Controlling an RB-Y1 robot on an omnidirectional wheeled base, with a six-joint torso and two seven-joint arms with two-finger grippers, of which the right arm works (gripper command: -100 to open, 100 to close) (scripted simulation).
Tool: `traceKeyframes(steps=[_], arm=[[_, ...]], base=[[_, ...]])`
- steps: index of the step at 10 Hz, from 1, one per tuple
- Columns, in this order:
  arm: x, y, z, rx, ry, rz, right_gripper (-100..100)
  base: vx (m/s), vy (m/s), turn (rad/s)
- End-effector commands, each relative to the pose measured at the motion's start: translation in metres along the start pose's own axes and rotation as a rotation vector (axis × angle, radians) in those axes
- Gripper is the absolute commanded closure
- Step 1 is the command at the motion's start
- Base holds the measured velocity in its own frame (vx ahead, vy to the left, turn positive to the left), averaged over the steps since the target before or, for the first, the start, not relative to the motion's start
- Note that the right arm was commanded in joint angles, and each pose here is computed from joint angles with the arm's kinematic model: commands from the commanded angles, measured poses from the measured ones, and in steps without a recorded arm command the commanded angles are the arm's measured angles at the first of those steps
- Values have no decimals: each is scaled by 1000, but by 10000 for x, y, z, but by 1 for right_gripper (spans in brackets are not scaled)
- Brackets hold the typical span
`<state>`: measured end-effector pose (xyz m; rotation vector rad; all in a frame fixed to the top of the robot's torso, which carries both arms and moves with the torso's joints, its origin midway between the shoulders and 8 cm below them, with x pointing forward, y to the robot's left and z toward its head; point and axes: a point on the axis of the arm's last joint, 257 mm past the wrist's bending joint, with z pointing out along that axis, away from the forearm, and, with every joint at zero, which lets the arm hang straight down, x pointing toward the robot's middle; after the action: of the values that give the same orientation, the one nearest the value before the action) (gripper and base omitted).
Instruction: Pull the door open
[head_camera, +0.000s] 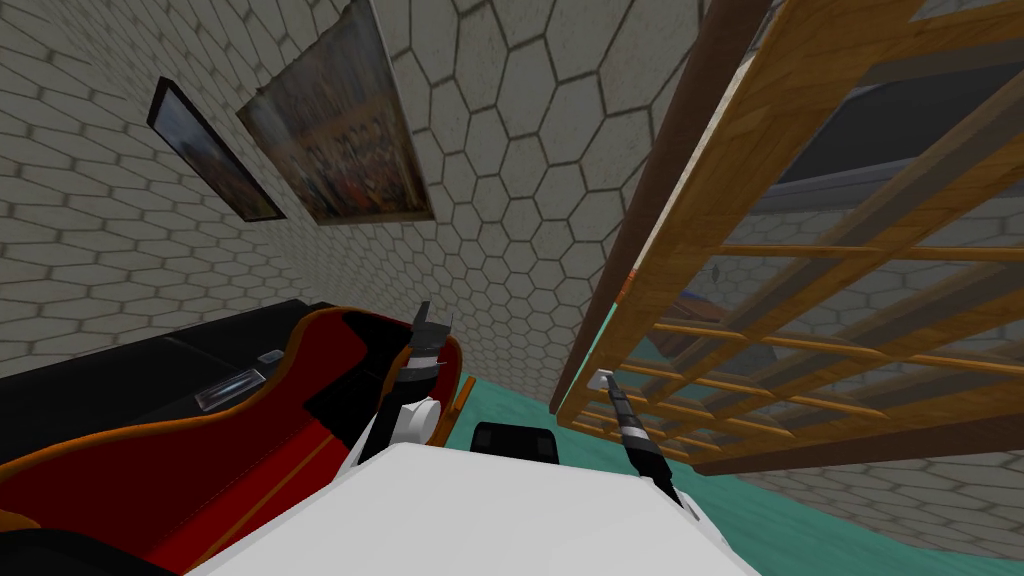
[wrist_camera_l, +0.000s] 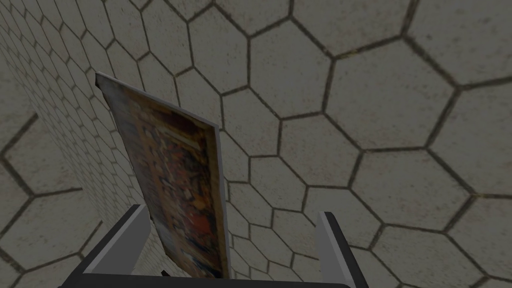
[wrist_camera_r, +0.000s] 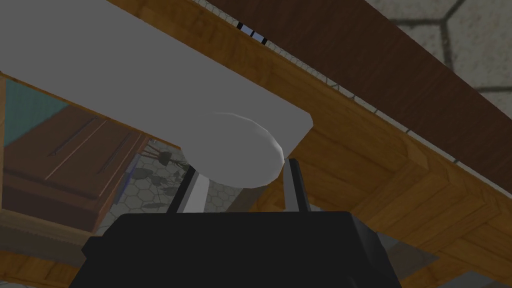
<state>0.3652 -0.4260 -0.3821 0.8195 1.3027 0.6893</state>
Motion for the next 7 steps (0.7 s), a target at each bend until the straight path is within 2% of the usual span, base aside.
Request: traceKeyframes(steps=[1, 2, 6, 7], arm=[[72, 48, 30, -7, 2, 70, 100], [72, 48, 30, -7, 2, 75, 100], [74, 58, 78, -5, -12, 223, 100], [74, 58, 78, -5, -12, 228, 100]], base=[[-40, -22, 52], [-31, -17, 21], [-39, -18, 50], [-30, -15, 33]])
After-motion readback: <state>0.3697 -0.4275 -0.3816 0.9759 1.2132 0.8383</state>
